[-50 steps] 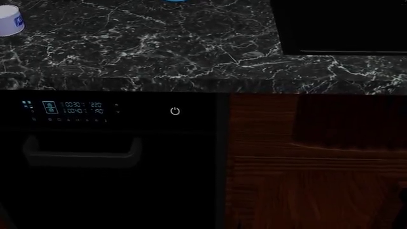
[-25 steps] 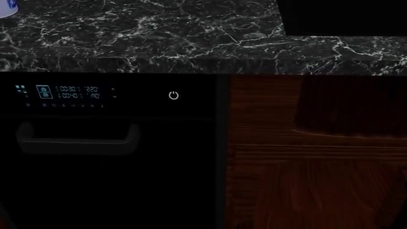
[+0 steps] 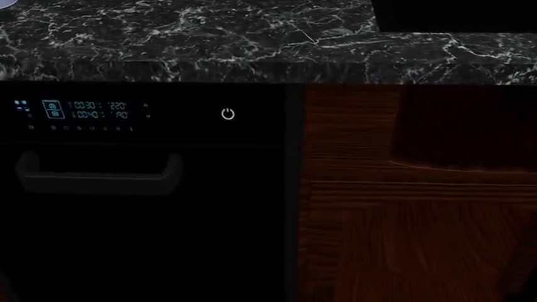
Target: Open the dishwasher door
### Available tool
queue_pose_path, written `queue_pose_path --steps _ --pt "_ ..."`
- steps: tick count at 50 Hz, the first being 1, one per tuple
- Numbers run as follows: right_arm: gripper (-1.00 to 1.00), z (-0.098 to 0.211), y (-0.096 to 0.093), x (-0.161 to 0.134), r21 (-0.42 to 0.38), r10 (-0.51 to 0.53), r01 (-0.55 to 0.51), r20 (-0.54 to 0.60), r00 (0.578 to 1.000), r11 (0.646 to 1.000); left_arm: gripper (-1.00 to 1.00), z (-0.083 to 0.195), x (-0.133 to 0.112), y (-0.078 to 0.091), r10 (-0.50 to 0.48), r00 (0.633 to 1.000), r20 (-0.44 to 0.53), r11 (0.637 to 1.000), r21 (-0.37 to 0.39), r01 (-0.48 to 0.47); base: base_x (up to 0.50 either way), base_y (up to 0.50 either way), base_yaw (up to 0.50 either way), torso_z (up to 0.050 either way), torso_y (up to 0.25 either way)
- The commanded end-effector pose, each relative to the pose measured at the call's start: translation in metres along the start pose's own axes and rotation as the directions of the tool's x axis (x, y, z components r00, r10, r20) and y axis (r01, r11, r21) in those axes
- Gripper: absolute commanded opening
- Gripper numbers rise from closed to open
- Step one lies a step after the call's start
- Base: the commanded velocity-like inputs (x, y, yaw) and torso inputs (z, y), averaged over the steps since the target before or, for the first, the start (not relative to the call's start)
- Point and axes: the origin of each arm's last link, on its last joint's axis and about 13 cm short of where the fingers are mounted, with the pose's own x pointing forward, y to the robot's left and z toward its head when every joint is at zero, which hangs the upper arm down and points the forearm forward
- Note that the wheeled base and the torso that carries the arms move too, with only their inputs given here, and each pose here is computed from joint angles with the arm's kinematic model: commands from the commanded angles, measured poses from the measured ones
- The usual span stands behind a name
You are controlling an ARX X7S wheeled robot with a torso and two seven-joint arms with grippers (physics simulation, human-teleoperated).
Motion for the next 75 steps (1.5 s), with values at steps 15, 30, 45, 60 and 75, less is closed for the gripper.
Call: queue_pose_path --steps 15,30,45,60,75 --pt "1.00 -0.002 -0.001 0.001 -0.005 -0.005 0.005 -0.002 1.000 1.000 1.00 -0.001 0.002 0.001 0.002 1.000 0.008 1.000 0.000 -0.002 0.33 0.00 0.00 0.000 0.000" --pt "1.00 -0.002 -0.001 0.000 -0.001 -0.012 0.012 0.004 1.000 1.000 1.00 0.000 0.001 0.000 -0.001 1.000 0.009 1.000 0.002 0.001 0.32 0.00 0.00 0.000 0.000" --pt "1.00 -0.002 0.000 -0.004 0.008 -0.009 0.009 0.004 1.000 1.000 1.00 0.009 -0.009 0.013 -0.008 1.000 -0.029 0.980 0.196 0.013 0.00 0.00 0.00 0.000 0.000" --pt "1.00 -0.004 0.001 -0.003 0.017 -0.008 0.008 0.002 1.000 1.000 1.00 0.043 -0.006 0.036 -0.104 0.988 -0.118 0.626 0.764 0.157 0.00 0.00 0.00 0.000 0.000" --pt "1.00 -0.005 -0.001 -0.004 0.027 -0.016 0.016 0.004 1.000 1.000 1.00 0.059 0.002 0.048 -0.115 0.968 -0.225 0.332 0.909 0.250 0.00 0.00 0.00 0.000 0.000"
